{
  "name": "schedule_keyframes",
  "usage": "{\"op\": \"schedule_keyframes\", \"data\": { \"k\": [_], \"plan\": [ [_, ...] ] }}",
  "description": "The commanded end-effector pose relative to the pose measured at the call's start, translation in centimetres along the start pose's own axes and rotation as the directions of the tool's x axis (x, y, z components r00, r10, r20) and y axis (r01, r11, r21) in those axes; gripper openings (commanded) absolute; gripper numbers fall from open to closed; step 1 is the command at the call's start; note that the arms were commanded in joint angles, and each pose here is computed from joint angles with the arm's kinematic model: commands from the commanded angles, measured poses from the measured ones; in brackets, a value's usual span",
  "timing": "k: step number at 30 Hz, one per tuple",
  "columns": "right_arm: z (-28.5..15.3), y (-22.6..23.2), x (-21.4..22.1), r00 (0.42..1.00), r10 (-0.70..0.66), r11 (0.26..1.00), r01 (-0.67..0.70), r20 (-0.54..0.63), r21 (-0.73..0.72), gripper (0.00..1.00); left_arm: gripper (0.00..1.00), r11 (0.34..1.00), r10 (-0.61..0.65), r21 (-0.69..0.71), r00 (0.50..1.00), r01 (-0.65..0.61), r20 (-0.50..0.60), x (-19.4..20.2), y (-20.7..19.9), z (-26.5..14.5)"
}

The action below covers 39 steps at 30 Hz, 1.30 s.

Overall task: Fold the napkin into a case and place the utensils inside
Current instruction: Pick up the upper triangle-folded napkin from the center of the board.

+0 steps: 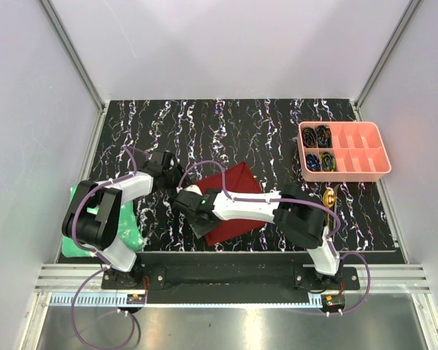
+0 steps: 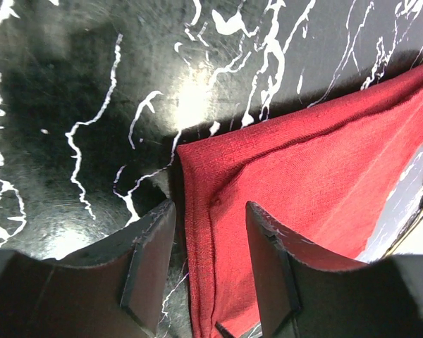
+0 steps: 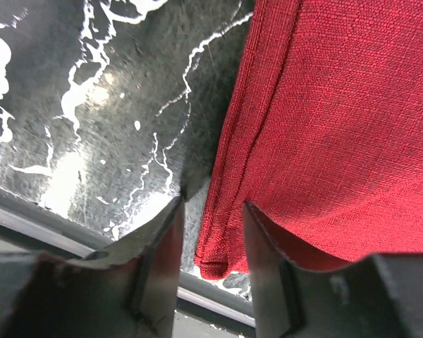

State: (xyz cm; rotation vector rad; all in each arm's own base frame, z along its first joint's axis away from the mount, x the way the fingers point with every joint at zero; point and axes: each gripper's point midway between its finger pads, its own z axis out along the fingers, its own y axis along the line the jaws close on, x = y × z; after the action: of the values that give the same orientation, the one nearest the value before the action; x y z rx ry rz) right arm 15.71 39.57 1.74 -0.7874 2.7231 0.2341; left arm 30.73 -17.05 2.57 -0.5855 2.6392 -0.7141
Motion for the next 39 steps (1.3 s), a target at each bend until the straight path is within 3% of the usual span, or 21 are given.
{"op": "schedule_keyframes", "data": {
  "k": [1,10,17,27,39],
  "plan": [
    [1.0,-0.4,0.1,1.0,-0.024,0.998,0.024,0.011,0.061,0.45,0.51,1.0,-0.018,0.026,0.999,0.017,0.038,-1.7,-0.6,-1.2],
    [3.1,-2.0,1.8,0.998,-0.058,0.98,0.063,-0.027,0.189,0.29,0.55,0.999,-0.025,0.029,0.999,0.024,0.033,-1.4,0.1,-2.1],
    [1.2,-2.2,0.0,0.997,-0.071,0.975,0.06,0.041,0.213,0.0,0.57,0.995,-0.03,0.09,0.999,0.031,-0.012,-0.4,-0.4,-2.1],
    [-4.4,-0.9,-3.7,0.99,-0.018,0.998,0.011,0.143,0.054,0.0,0.58,0.987,-0.062,0.148,0.997,0.068,-0.05,0.6,-1.0,-2.0],
    [-5.5,-1.3,-4.3,0.987,0.023,1.0,-0.021,0.157,-0.012,0.0,0.58,0.983,-0.084,0.157,0.994,0.093,-0.064,0.2,-1.6,-1.1]
  ]
}}
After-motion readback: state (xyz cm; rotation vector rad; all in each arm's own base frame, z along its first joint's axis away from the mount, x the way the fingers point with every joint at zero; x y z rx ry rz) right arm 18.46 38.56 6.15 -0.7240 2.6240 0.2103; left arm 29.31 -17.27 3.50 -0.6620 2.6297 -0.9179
